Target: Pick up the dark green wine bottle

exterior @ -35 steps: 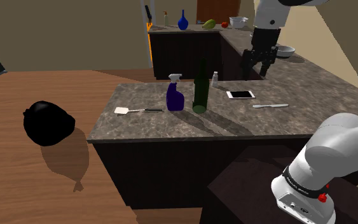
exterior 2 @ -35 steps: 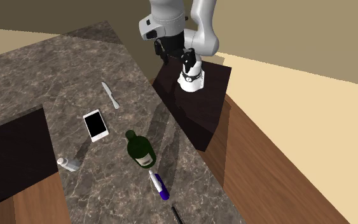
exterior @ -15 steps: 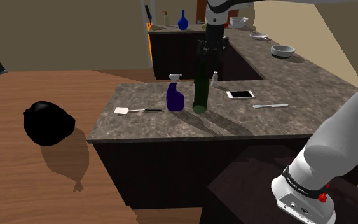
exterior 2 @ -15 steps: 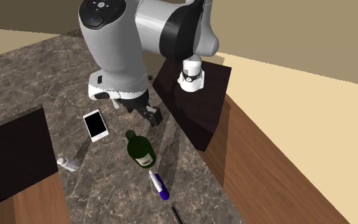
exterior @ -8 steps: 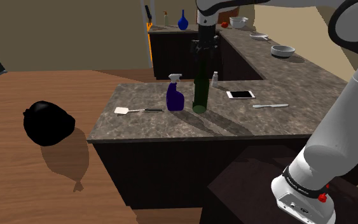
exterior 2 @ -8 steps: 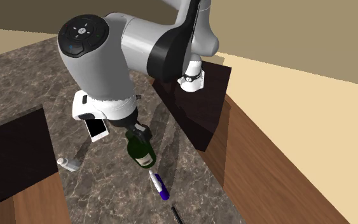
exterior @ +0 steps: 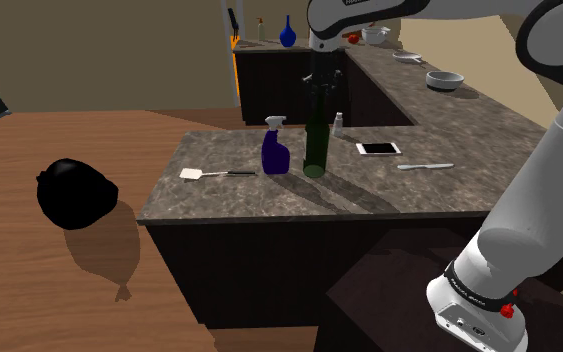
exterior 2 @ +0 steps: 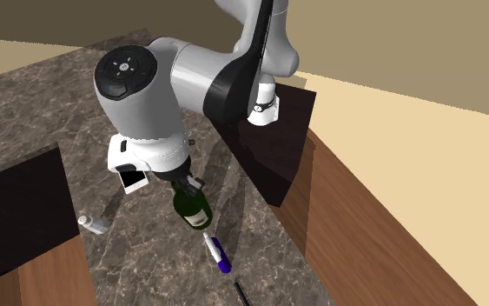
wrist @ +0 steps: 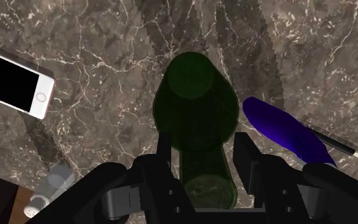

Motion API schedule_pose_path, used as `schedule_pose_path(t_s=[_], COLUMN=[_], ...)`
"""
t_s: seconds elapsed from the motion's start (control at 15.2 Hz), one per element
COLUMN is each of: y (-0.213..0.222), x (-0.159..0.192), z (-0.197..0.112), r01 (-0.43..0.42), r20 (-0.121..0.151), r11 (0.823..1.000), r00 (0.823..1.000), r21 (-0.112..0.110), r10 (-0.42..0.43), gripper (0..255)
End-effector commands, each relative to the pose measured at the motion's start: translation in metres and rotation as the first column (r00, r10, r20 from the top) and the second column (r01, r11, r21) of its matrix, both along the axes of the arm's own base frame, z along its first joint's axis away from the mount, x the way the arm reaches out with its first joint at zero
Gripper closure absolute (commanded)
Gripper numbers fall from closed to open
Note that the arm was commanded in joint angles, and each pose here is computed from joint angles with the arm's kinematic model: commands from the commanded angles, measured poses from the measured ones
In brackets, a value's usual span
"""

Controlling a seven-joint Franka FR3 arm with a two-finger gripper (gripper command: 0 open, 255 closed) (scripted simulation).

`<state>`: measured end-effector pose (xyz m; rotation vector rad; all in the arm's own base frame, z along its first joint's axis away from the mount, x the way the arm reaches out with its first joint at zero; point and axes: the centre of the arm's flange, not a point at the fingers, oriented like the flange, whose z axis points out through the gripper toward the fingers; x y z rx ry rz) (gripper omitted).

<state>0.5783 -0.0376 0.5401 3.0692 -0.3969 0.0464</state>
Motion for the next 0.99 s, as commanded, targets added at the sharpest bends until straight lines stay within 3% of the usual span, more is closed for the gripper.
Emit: schedule_pose_path(t_s=[0.0, 0.46, 0.92], y=[0.000, 0.000, 0.000], x=[0.000, 0.000, 0.000], z=[0.000, 0.000, 0.036], r01=[0.000, 0.000, 0.000], r20=[0.000, 0.000, 0.000], r11=[1.000, 1.000, 1.000], r00=[1.000, 1.000, 1.000], r21=[0.000, 0.000, 0.000], r10=[0.000, 0.000, 0.000], gripper=[255, 255, 255])
